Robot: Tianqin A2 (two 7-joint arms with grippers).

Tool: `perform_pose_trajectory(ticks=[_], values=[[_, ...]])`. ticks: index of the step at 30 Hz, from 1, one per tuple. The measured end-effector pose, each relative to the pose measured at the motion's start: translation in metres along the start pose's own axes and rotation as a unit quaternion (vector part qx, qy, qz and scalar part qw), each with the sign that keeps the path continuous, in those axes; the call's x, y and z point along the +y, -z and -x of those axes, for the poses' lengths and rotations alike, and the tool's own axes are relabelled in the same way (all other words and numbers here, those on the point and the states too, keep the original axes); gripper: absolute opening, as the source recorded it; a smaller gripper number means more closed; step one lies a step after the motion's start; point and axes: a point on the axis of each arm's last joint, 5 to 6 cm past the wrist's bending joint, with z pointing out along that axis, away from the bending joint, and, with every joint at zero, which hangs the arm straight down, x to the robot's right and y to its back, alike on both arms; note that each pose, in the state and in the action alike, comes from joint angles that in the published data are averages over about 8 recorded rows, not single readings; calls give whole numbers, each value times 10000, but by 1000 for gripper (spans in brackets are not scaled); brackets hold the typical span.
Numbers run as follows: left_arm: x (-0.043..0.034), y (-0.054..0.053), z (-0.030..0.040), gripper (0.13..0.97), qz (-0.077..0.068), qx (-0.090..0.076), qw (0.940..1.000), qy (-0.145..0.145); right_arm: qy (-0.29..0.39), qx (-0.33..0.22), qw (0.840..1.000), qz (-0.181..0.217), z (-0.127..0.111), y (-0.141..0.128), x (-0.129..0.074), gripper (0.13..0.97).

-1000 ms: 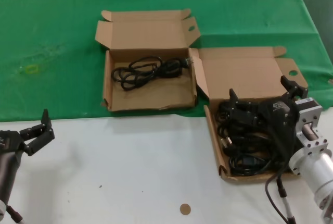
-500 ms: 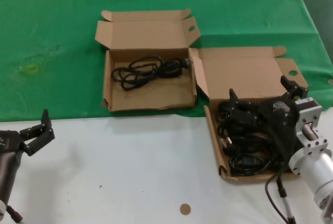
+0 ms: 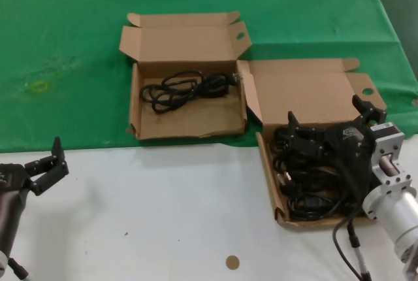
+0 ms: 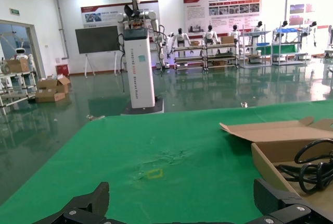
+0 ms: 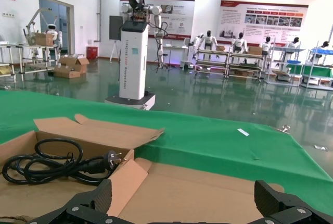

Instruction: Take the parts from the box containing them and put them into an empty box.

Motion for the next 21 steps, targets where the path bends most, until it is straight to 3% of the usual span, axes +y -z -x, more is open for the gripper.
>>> perform_pose_trajectory(ticks=[21], values=[[0,0,0,966,0,0,10000,0,0,0,10000,0,0,0,0,966]])
